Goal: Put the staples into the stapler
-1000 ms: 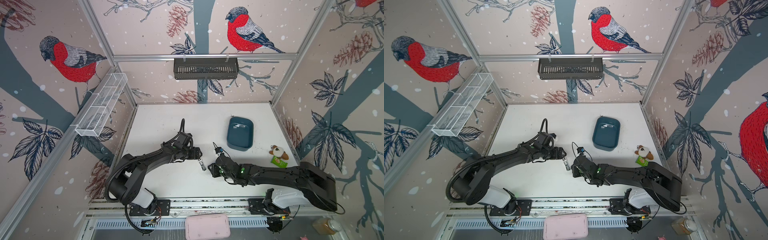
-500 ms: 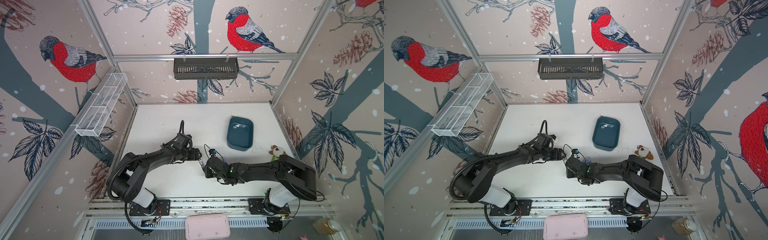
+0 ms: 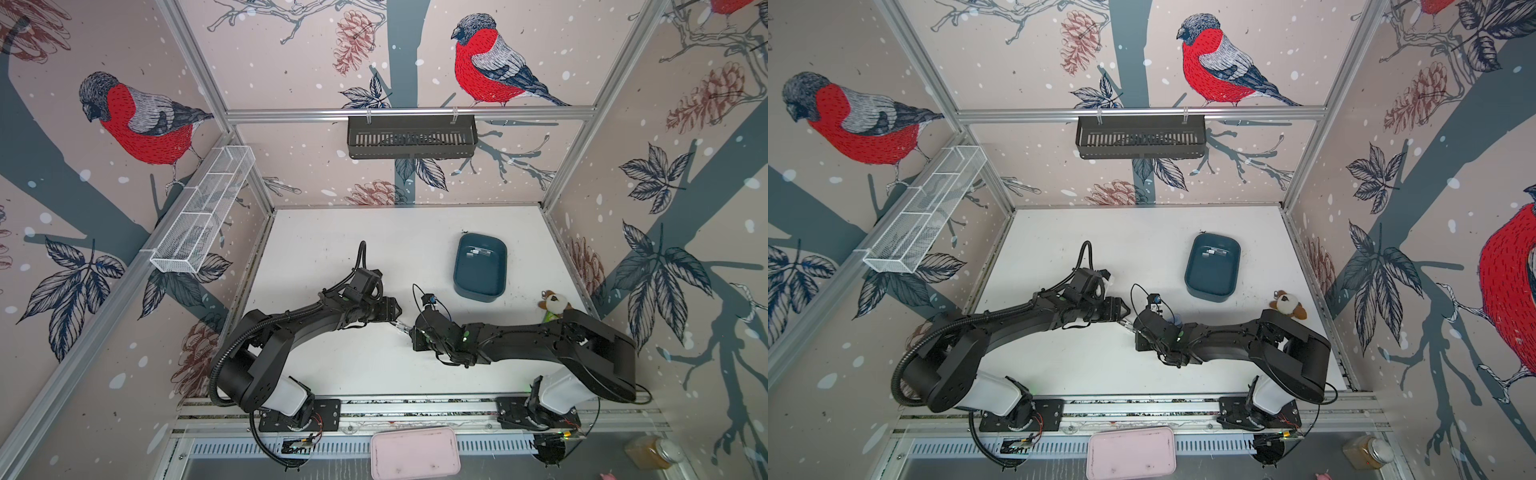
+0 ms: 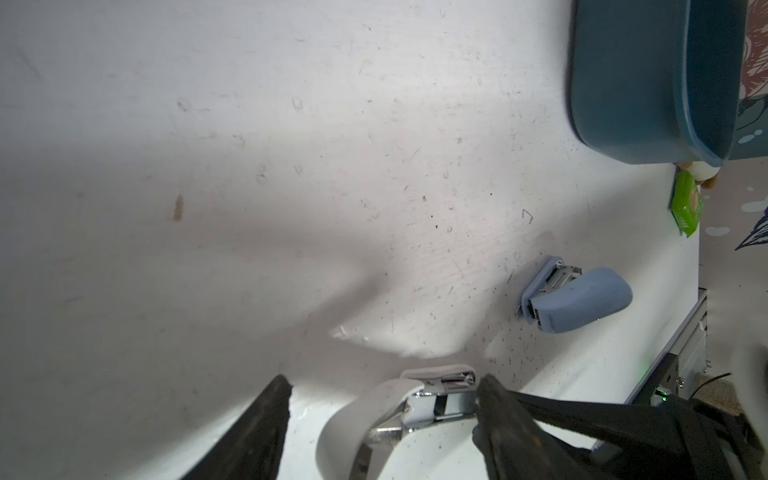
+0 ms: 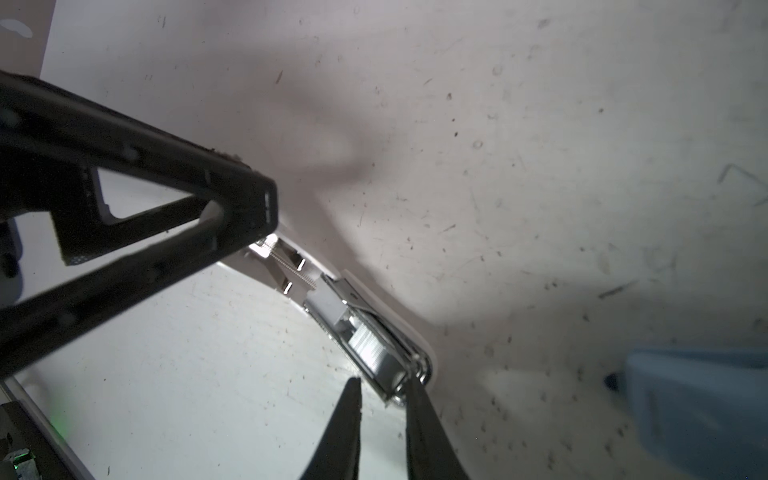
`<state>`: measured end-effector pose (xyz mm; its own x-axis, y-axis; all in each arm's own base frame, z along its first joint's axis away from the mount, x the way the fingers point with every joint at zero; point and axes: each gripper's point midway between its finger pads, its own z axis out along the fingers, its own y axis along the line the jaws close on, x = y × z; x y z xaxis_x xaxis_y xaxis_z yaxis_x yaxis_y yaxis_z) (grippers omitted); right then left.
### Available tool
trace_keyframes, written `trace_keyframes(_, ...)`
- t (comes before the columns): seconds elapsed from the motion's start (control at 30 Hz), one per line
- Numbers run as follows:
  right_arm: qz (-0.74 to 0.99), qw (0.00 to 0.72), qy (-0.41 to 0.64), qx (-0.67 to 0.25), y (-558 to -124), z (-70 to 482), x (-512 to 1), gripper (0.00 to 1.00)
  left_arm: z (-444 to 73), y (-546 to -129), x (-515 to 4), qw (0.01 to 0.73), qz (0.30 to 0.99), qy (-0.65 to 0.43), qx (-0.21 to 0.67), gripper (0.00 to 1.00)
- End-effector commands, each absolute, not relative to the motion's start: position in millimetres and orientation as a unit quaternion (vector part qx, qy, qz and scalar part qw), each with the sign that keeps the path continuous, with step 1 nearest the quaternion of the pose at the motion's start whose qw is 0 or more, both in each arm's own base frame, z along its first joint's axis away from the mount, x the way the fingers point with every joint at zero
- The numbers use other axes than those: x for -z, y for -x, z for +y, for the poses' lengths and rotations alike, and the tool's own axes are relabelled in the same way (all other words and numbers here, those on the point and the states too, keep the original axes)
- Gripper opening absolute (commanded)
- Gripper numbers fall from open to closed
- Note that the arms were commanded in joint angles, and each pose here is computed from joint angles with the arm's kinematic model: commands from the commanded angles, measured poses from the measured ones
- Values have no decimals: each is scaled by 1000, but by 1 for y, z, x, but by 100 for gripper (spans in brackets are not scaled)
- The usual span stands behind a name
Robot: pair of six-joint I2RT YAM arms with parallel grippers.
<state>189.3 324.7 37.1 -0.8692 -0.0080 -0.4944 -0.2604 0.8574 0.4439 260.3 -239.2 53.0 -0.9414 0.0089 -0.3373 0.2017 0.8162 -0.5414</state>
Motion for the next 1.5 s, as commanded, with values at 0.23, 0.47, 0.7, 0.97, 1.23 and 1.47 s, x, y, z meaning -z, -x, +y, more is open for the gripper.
trace_keyframes(0.23, 930, 255, 71, -254, -198, 320, -41, 21, -238, -256, -60, 162, 936, -54, 306, 70)
trace_keyframes(0.47, 931, 252, 70, -256, -199, 320, -38, 18, -236, -254, -63, 163, 937, -52, 304, 70)
trace_keyframes(0.7, 933, 252, 70, -247, -202, 319, -33, 10, -240, -248, -69, 158, 930, -59, 325, 60)
trace_keyframes(0.97, 938, 252, 75, -228, -204, 315, -28, 5, -239, -228, -68, 132, 929, -57, 342, 50)
trace_keyframes(1.23, 938, 254, 82, -222, -205, 318, -27, 5, -220, -215, -57, 114, 944, -30, 309, 56)
trace_keyframes(1.47, 939, 257, 86, -214, -205, 319, -26, 4, -231, -200, -64, 87, 931, -39, 352, 63)
